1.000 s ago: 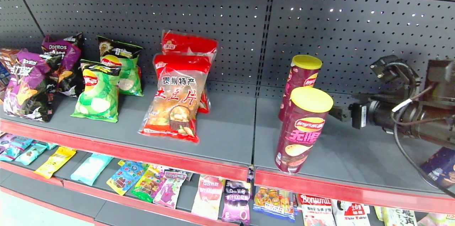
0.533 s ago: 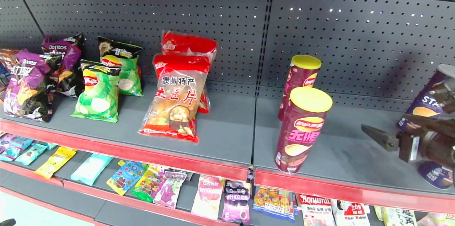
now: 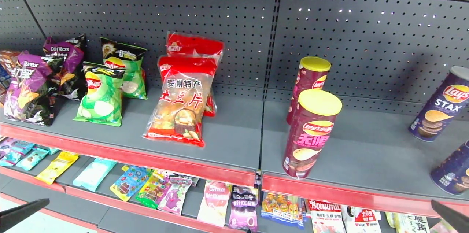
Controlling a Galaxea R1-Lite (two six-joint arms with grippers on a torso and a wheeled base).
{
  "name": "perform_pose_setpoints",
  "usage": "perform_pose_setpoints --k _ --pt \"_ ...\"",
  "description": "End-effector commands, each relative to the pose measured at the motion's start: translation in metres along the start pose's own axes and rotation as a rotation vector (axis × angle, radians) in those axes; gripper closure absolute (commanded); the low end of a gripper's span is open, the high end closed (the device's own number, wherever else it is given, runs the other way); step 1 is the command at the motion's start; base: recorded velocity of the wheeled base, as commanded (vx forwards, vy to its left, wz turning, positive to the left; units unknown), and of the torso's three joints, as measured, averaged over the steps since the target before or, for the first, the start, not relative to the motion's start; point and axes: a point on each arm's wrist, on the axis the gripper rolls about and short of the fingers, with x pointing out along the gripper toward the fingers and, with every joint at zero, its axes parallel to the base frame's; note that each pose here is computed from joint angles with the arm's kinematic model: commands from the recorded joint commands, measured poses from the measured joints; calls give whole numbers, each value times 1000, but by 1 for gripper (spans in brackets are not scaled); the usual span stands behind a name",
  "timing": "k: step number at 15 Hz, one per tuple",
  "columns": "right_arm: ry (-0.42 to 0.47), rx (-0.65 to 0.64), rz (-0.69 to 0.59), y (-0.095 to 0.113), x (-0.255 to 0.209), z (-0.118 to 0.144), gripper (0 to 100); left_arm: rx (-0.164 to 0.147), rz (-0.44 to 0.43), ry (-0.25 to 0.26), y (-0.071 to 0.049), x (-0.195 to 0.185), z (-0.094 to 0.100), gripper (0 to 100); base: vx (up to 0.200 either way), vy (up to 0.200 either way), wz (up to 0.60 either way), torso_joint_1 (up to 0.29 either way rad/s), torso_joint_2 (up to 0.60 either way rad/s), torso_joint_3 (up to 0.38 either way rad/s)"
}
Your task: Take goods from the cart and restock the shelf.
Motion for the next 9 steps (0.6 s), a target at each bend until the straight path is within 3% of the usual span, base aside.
perform_pose_setpoints --k 1,3,9 --pt "-93 16 -33 -2 -27 -10 0 -8 -5 61 3 21 7 0 0 0 0 0 0 0" --pt "-90 15 -33 -2 -27 -10 0 -8 -5 62 5 31 13 0 0 0 0 0 0 0" --pt "-70 12 -30 -1 -24 -10 0 -8 -6 64 6 39 16 0 0 0 -600 5 2 2"
